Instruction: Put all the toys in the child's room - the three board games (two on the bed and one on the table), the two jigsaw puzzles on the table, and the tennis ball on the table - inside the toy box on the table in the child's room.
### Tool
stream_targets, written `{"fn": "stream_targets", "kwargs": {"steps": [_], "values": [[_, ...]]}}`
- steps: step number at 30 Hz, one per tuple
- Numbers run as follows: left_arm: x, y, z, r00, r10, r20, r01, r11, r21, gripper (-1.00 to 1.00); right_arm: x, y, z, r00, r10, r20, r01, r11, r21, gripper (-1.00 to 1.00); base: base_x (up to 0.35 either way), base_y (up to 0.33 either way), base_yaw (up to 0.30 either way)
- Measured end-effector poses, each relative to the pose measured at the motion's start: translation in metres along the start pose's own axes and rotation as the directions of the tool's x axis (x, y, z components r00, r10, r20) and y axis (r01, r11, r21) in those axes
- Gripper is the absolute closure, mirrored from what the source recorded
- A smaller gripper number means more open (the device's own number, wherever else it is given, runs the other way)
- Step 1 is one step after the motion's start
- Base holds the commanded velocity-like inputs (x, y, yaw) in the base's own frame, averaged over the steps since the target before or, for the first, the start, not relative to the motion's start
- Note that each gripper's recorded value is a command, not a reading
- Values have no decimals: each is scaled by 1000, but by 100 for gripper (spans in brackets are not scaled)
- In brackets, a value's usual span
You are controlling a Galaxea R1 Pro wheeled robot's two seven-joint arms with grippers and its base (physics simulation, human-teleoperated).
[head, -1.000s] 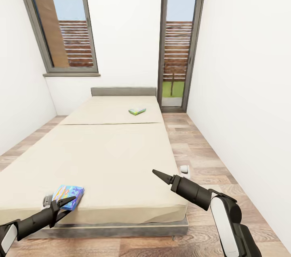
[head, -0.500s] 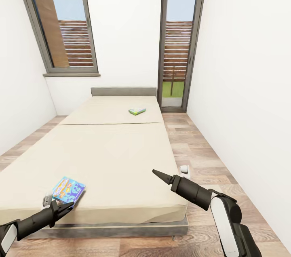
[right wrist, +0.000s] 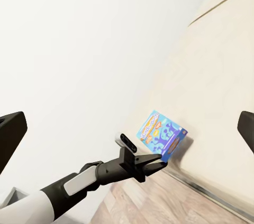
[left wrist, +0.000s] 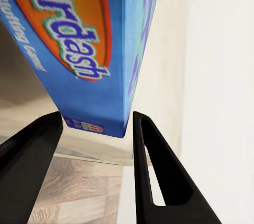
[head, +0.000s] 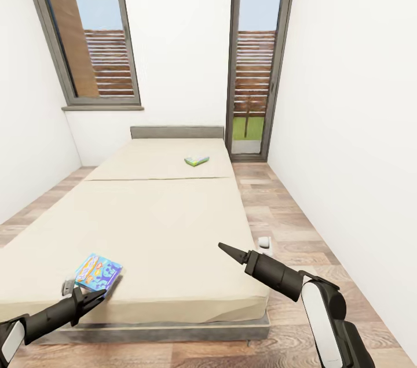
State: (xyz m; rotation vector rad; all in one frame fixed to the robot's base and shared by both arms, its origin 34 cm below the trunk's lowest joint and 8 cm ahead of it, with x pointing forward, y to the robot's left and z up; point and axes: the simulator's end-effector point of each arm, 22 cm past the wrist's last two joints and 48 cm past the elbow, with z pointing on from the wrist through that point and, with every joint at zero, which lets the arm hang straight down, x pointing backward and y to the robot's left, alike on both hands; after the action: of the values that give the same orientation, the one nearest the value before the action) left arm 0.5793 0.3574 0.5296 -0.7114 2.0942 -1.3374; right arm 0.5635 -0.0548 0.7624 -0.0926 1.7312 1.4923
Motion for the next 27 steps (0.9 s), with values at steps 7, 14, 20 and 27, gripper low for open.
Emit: {"fn": "stream_targets", "kwargs": {"steps": [7, 14, 20, 27], "values": [[-5, -14, -3, 1000, -1, 0, 1, 1000, -1, 100, -11, 10, 2, 1000, 0, 0, 0, 1000, 0, -100, 0, 0, 0], [-10, -29, -7, 1000, -3, -2, 3, 1000, -1, 100, -23, 20, 5, 1000, 0, 0, 0, 1000, 0, -100, 0, 0, 0], [-24, -53, -12, 1000, 20, 2, -20, 999, 37, 100, -24, 22, 5, 1000, 0, 0, 0, 1000, 0, -100, 0, 0, 0], [-41, -111, -23, 997, 72, -35, -67, 991, 116, 100, -35, 31, 6, 1000, 0, -1, 0, 1000, 2, -100, 0, 0, 0]]}}
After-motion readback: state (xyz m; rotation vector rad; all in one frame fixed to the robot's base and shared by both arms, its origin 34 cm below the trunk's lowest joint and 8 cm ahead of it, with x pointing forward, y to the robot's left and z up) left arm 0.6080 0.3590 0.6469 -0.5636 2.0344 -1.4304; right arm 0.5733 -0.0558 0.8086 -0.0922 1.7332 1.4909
